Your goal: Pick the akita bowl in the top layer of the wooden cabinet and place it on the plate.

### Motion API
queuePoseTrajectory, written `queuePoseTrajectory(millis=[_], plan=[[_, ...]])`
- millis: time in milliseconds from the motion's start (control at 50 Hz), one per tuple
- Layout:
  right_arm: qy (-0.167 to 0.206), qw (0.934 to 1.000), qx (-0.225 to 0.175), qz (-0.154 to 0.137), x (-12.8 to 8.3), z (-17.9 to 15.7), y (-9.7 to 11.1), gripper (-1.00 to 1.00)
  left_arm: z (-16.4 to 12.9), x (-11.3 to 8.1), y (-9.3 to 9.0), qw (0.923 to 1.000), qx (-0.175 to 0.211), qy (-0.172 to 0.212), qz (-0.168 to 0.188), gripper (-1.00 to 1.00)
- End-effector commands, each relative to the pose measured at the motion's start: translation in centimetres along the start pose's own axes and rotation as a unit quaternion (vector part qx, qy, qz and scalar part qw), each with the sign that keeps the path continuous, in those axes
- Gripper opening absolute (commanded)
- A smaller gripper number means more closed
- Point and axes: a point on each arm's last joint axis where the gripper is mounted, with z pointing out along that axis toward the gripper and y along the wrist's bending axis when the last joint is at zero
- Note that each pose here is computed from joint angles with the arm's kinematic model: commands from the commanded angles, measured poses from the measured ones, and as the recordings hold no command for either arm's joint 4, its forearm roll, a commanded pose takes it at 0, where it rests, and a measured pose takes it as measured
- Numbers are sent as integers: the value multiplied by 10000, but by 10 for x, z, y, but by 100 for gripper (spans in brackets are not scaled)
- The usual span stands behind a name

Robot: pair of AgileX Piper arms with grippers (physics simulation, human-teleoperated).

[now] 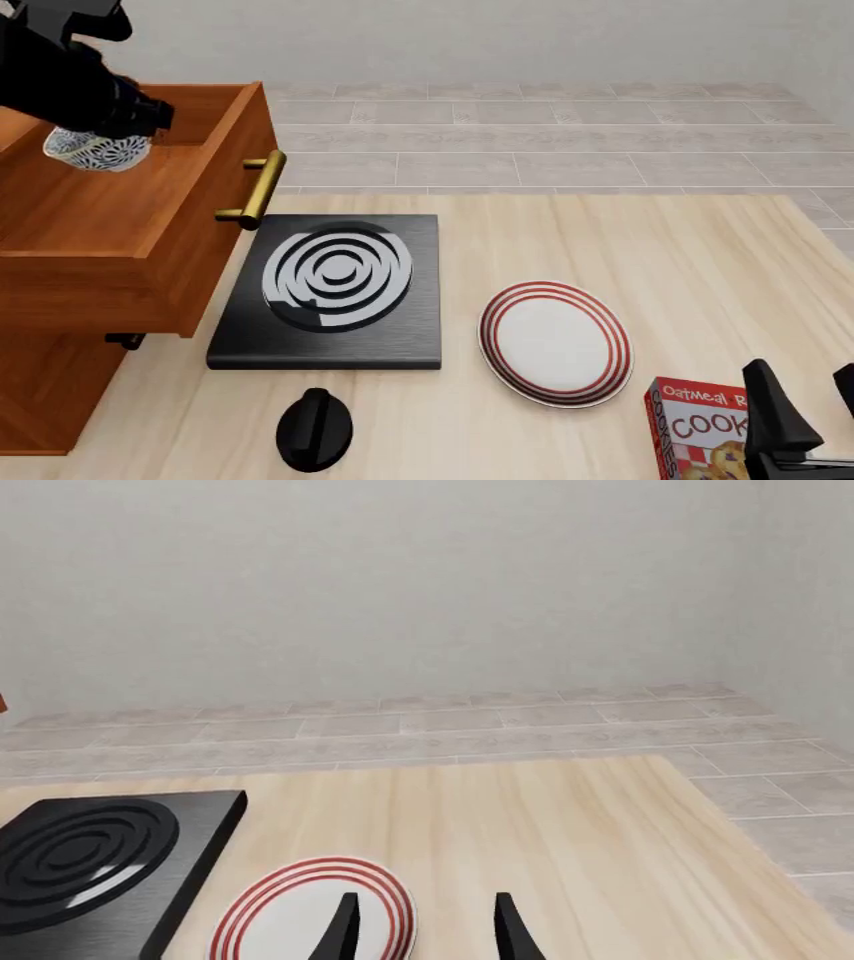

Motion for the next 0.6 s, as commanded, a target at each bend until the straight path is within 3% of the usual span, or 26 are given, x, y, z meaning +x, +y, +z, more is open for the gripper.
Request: queuePoseTrajectory(millis=[20,600], plan=[[1,10000,-4,-24,0,0,0,100,-18,-11,-4,9996,18,-242,159,-100],[0,10000,-9,-32,0,0,0,100,-46,-46,-4,9961,-8,-755,459,-100]])
